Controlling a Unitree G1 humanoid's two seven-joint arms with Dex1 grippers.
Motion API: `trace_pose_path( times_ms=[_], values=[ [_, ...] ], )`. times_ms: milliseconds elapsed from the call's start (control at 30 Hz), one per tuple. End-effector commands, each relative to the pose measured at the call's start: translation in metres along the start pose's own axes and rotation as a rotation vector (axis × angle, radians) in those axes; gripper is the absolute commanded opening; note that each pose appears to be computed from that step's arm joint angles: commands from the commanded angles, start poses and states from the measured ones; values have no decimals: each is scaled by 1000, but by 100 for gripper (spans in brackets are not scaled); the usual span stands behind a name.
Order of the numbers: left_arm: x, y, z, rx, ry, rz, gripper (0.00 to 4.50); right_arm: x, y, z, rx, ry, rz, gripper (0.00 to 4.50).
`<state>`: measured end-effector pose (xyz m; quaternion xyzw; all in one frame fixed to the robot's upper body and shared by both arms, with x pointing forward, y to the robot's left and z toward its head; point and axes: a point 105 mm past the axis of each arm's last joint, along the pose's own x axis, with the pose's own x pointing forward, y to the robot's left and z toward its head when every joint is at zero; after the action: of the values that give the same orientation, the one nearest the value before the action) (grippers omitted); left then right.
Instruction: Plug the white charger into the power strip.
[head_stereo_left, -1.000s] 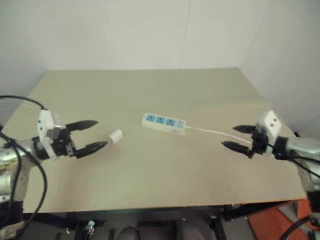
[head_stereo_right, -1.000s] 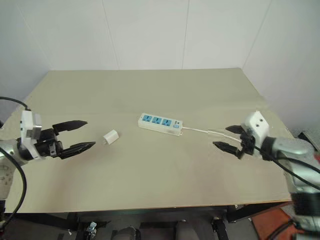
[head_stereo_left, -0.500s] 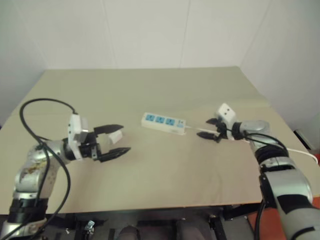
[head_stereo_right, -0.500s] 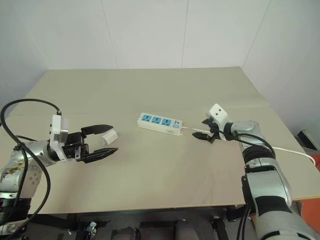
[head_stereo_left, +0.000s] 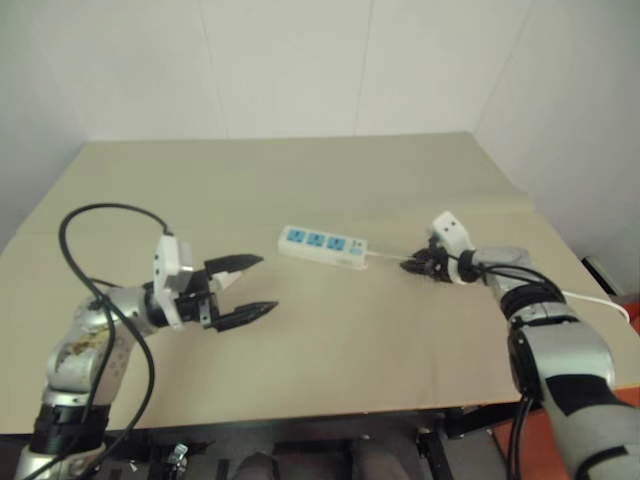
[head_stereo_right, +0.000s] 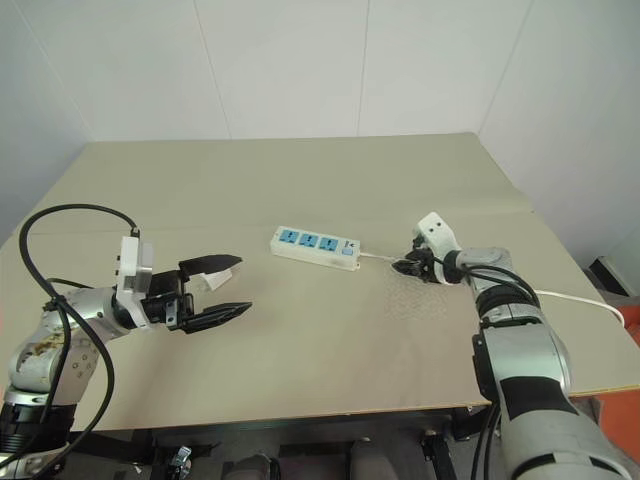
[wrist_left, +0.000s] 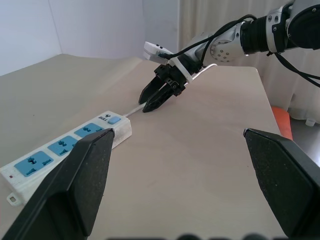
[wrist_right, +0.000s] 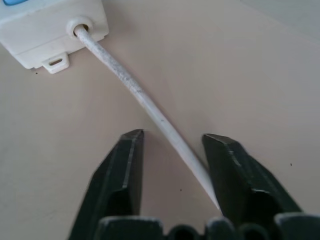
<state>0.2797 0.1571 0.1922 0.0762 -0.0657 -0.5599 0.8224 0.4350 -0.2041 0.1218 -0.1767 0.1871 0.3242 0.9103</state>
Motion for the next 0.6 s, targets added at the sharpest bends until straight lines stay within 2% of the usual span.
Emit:
trace_pose_path(
  times_ms=[33,133,300,400,533,600],
  values=[
    [2,0,9,43,-19,-11,450,-3,-3,10,-22,-13,3,98],
    [4,0,8,42,-21,-8,450,-4,-1,11,-34,-16,23,5],
    [8,0,6,35,-25,-17,450,-7,-3,15,-90,-31,19,1],
    [7,2,7,41,-19,-18,450,-13,3,19,-138,-87,86,1],
    [4,3,8,43,-13,-14,450,-25,15,8,-216,-106,161,1],
    [3,4,6,40,-3,-16,450,-41,23,0,-236,-124,175,1]
  ],
)
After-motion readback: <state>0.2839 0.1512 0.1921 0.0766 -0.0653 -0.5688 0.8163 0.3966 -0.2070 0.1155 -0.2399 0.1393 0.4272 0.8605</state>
